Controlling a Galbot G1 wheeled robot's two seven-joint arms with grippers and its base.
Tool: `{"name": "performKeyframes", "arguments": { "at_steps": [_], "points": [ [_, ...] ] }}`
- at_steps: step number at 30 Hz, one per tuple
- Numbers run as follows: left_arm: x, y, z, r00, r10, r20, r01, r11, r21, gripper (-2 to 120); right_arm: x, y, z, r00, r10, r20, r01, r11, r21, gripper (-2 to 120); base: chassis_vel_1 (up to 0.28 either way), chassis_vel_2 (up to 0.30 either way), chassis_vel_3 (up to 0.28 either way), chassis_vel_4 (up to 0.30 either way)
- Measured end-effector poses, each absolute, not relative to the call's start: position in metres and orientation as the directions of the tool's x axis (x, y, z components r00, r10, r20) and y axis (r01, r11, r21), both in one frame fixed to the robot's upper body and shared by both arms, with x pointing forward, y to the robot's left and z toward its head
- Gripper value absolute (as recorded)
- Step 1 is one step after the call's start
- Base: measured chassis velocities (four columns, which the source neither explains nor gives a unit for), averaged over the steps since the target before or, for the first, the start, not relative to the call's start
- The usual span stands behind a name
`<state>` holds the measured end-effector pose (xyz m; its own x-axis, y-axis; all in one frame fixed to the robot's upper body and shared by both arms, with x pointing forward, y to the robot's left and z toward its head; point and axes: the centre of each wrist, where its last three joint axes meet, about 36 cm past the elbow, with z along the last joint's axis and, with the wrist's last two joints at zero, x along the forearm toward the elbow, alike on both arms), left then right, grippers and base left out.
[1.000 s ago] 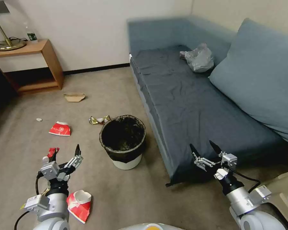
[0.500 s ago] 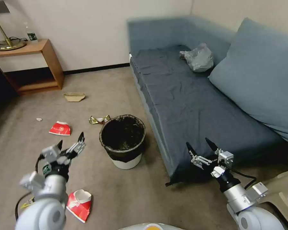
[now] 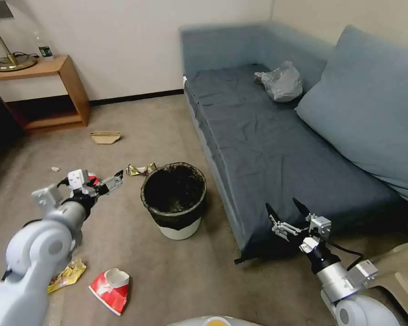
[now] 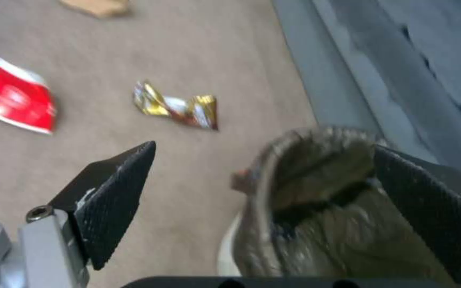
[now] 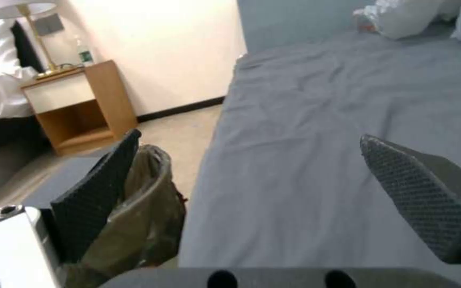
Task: Pick up the trash can from the floor.
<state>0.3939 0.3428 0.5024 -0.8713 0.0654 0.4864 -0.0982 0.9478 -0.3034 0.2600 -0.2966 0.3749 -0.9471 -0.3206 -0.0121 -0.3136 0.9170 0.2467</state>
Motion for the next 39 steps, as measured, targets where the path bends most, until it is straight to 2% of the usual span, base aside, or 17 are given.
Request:
{"name": "performKeyframes", "arguments": {
  "at_steps": [5, 14, 35, 39],
  "points": [
    [0.425, 0.324, 0.491, -0.837, 0.120, 0.533, -0.064, 0.948, -0.313, 98, 0.262, -0.304, 0.370, -0.955, -0.297, -0.002, -0.289, 0.926, 0.244, 100, 0.000, 0.000, 0.000, 0.000],
    [0.461, 0.305, 0.463, -0.800, 0.140, 0.583, -0.080, 0.939, -0.335, 98, 0.269, -0.312, 0.365, -0.964, -0.268, 0.002, -0.259, 0.936, 0.239, 100, 0.000, 0.000, 0.000, 0.000],
    [0.493, 0.274, 0.414, -0.746, 0.120, 0.655, -0.109, 0.948, -0.298, 97, 0.280, -0.322, 0.356, -0.972, -0.233, 0.008, -0.224, 0.944, 0.244, 100, 0.000, 0.000, 0.000, 0.000],
    [0.497, 0.269, 0.410, -0.741, 0.124, 0.660, -0.113, 0.946, -0.304, 86, 0.281, -0.325, 0.356, -0.973, -0.229, 0.009, -0.220, 0.945, 0.240, 100, 0.000, 0.000, 0.000, 0.000]
  ]
}}
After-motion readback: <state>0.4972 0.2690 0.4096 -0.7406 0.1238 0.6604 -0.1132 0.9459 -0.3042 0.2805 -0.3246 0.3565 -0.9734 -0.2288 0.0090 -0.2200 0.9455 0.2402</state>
